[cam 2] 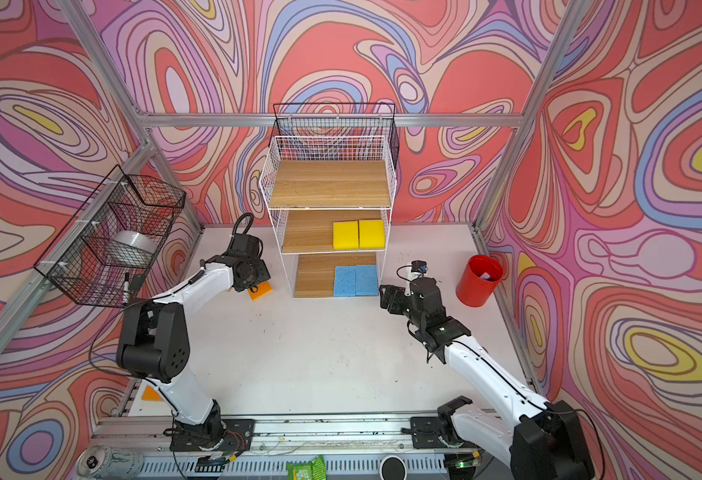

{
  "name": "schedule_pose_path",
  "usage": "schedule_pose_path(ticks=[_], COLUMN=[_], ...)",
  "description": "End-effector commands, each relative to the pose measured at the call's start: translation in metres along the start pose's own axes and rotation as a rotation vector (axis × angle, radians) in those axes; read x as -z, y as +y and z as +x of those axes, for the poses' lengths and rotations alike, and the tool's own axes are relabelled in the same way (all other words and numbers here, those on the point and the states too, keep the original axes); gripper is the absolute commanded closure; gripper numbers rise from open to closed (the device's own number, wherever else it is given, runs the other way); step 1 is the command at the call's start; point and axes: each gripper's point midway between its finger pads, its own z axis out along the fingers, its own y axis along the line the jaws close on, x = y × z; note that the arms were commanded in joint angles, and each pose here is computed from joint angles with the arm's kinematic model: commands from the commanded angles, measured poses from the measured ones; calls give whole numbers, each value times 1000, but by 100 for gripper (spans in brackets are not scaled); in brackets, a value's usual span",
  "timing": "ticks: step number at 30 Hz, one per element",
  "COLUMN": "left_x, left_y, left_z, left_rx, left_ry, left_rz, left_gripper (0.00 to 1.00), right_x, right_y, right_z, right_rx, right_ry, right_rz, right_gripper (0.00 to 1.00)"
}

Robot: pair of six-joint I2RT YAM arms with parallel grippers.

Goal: Place and organize the cleaning sponges onto the shelf
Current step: 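Lift the orange sponge with the left gripper and carry it toward the shelf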

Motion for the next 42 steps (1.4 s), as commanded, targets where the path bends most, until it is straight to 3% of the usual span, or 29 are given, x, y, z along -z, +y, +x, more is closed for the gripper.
schedule_pose_path(ticks=[1, 18, 29, 42], left_x=[31, 196, 304, 382], left_y=[13, 21, -22, -98], left_z=[-3, 1, -26, -56], left_rx=[-26, -57, -200, -374], left_ry=[-29, -197, -358, -483], left_rz=[-8, 272, 407, 523], left_gripper=[34, 39, 43, 45], right_x=[5, 34, 40, 41], right_y=[3, 28, 26, 28], right_z=[4, 8, 8, 1], right_rx=[-1, -49, -68, -50], right_ry=[4, -29, -28, -31], right_rz=[-32, -209, -200, -188], right_gripper=[13, 13, 12, 12])
